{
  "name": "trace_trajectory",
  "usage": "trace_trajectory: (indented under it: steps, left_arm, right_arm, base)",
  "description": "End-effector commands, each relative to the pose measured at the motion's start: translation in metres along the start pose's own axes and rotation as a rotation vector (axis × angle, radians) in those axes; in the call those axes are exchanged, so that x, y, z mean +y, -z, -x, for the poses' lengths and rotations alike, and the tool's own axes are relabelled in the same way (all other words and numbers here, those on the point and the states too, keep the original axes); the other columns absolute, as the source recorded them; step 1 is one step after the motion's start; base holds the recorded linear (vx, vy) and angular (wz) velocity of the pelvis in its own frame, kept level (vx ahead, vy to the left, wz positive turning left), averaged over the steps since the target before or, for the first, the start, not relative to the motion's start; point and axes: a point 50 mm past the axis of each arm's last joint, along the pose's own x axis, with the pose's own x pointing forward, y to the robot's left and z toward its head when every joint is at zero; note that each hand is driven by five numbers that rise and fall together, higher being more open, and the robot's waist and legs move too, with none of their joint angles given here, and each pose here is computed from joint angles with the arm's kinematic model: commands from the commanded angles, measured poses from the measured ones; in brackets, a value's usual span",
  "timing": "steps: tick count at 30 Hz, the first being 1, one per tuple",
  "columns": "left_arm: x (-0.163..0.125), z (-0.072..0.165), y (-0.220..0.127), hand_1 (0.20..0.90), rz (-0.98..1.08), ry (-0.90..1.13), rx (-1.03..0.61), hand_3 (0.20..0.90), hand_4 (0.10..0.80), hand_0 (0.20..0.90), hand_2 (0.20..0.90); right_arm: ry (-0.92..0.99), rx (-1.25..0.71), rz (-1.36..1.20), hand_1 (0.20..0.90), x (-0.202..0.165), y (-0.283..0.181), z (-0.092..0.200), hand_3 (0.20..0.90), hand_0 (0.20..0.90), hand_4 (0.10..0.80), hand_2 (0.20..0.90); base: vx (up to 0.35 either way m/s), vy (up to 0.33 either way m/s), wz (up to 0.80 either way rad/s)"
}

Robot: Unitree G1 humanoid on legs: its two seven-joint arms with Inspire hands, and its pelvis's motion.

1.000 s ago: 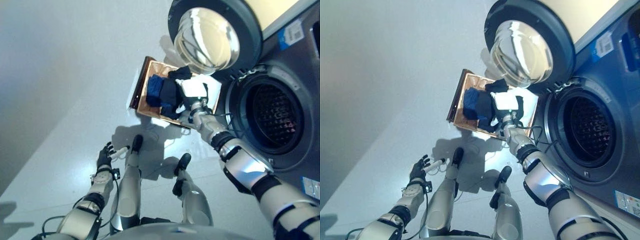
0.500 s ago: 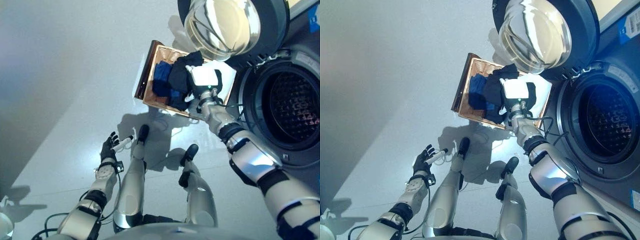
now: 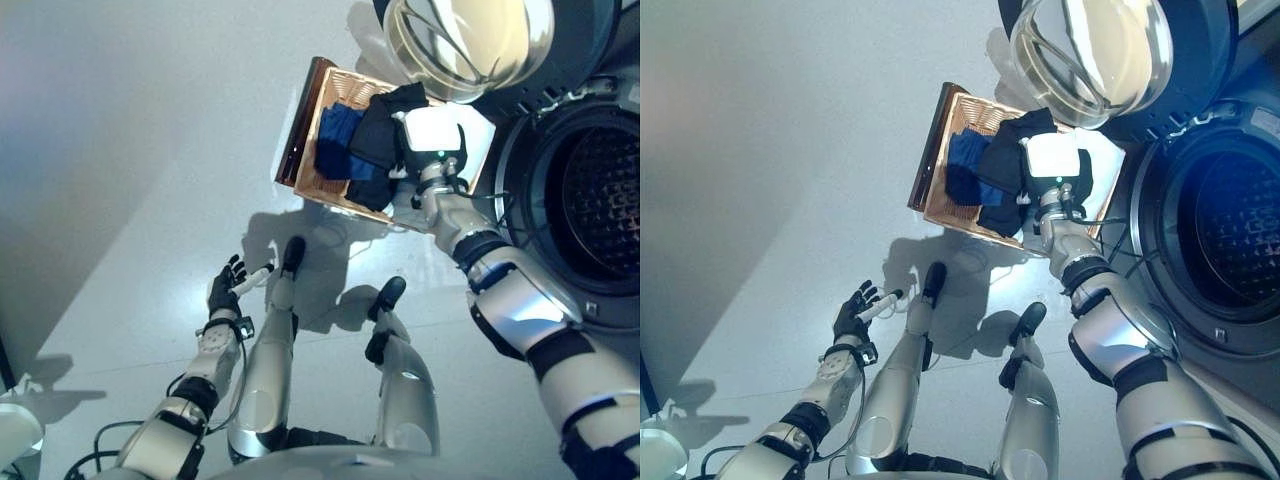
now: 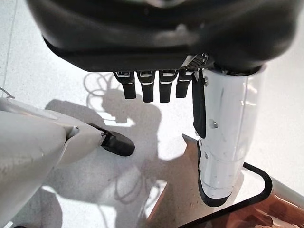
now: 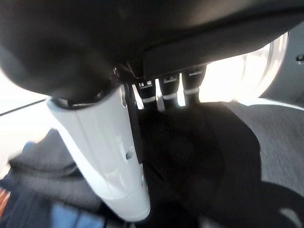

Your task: Pick up the clothes and place them into the washing machine

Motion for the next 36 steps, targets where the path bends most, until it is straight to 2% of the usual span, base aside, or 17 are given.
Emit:
trace_trajectory:
  steps: [1, 12, 23, 25, 26, 27, 28, 29, 30, 33, 34, 36]
  left_arm:
    - [0.005, 0.003, 0.0, 0.9, -0.001, -0.018, -0.038, 0.9, 0.8, 0.9, 0.9]
    - [0.005, 0.003, 0.001, 0.9, -0.005, -0.017, -0.036, 0.9, 0.8, 0.9, 0.9]
    - [0.011, 0.003, 0.005, 0.9, -0.004, -0.052, -0.018, 0.9, 0.8, 0.9, 0.9]
    - [0.014, 0.004, 0.007, 0.9, 0.0, -0.069, -0.011, 0.9, 0.8, 0.9, 0.9]
    - [0.014, 0.004, 0.007, 0.9, 0.0, -0.069, -0.011, 0.9, 0.8, 0.9, 0.9]
    - [0.015, 0.005, 0.01, 0.9, 0.01, -0.081, -0.002, 0.9, 0.8, 0.9, 0.9]
    - [0.015, 0.006, 0.011, 0.9, 0.014, -0.084, -0.001, 0.9, 0.8, 0.9, 0.9]
    - [0.015, 0.006, 0.011, 0.9, 0.014, -0.083, -0.001, 0.9, 0.8, 0.9, 0.9]
    - [0.016, 0.008, 0.014, 0.9, 0.018, -0.091, 0.01, 0.9, 0.8, 0.9, 0.9]
    - [0.02, 0.013, 0.025, 0.9, 0.012, -0.092, 0.049, 0.9, 0.8, 0.9, 0.9]
    - [0.02, 0.013, 0.025, 0.9, 0.012, -0.092, 0.049, 0.9, 0.8, 0.9, 0.9]
    - [0.021, 0.017, 0.031, 0.9, 0.019, -0.088, 0.069, 0.9, 0.8, 0.9, 0.9]
  right_arm:
    - [0.052, 0.125, 0.087, 0.2, -0.02, 0.044, -0.004, 0.2, 0.2, 0.3, 0.2]
    - [0.077, 0.104, 0.087, 0.2, -0.026, 0.047, -0.005, 0.2, 0.2, 0.3, 0.2]
    - [0.192, 0.072, -0.099, 0.2, -0.042, 0.035, -0.008, 0.2, 0.2, 0.3, 0.2]
    - [0.252, 0.083, -0.33, 0.2, -0.049, 0.028, -0.007, 0.2, 0.2, 0.3, 0.2]
    - [0.252, 0.084, -0.33, 0.2, -0.049, 0.028, -0.006, 0.2, 0.2, 0.3, 0.2]
    - [0.296, 0.139, -0.571, 0.2, -0.048, 0.026, -0.003, 0.2, 0.2, 0.3, 0.2]
    - [0.3, 0.168, -0.689, 0.2, -0.044, 0.024, -0.001, 0.2, 0.2, 0.3, 0.2]
    - [0.3, 0.169, -0.689, 0.2, -0.044, 0.024, -0.001, 0.2, 0.2, 0.3, 0.2]
    - [0.338, 0.223, -1.004, 0.2, -0.041, 0.017, 0.003, 0.2, 0.2, 0.3, 0.2]
    - [0.339, 0.302, -1.306, 0.2, -0.028, 0.018, 0.011, 0.2, 0.2, 0.3, 0.2]
    - [0.339, 0.302, -1.306, 0.2, -0.028, 0.018, 0.011, 0.2, 0.2, 0.3, 0.2]
    - [0.337, 0.346, -1.535, 0.2, -0.014, 0.017, 0.022, 0.2, 0.2, 0.3, 0.2]
  base:
    - [0.0, 0.0, 0.0]
    - [-0.007, -0.003, -0.02]
    - [0.004, -0.007, -0.05]
    - [0.01, 0.003, -0.14]
    - [0.023, -0.001, -0.11]
    - [0.017, 0.002, -0.08]
    - [0.017, 0.002, -0.07]
    - [0.002, -0.015, -0.05]
    - [0.0, -0.018, -0.05]
    - [0.0, -0.006, -0.12]
    - [-0.007, -0.017, -0.11]
    - [-0.002, -0.022, -0.11]
